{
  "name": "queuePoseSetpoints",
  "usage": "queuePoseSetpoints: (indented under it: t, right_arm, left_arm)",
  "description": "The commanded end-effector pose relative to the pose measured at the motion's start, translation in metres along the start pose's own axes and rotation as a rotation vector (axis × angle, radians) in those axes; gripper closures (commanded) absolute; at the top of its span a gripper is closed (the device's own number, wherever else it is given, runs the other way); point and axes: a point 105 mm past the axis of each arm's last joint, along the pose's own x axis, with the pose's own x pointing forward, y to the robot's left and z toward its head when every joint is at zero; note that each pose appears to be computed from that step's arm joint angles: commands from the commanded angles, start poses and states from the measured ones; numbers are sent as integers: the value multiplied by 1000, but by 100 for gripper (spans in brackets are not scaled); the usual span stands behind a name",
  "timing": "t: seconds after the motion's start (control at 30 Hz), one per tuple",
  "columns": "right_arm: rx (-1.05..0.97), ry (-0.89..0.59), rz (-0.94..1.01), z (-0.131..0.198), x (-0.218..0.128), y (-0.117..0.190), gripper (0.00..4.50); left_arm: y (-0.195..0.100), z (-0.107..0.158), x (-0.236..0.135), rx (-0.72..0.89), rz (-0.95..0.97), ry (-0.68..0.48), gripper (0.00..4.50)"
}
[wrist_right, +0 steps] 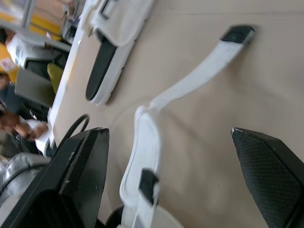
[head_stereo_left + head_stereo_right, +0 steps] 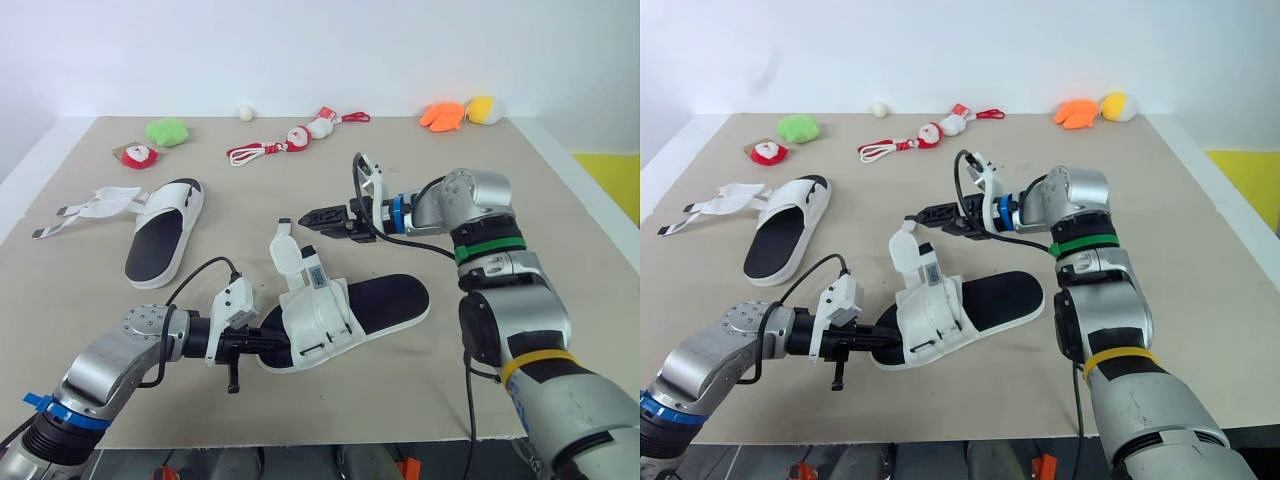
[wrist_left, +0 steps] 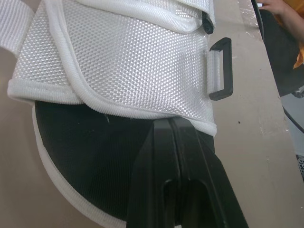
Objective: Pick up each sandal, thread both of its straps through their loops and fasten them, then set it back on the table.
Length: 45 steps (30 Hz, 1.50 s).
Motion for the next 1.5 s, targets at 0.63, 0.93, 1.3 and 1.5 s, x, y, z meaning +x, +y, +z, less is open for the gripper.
queuePoseSetpoints:
  t: [0.63, 0.93, 1.3, 1.5]
  right_arm:
    - [79, -151, 65, 10, 53, 19, 193]
    - [-347, -195, 193, 24, 43, 39, 446]
    - [-1248, -278, 560, -32, 2, 111, 446]
    - [-1486, -329, 607, -44, -2, 122, 446]
  left_arm:
    - [7, -10, -1, 16, 39, 50, 450]
    - [9, -11, -1, 16, 40, 52, 450]
    - [11, -11, -1, 23, 40, 52, 450]
    - [10, -9, 0, 24, 36, 49, 450]
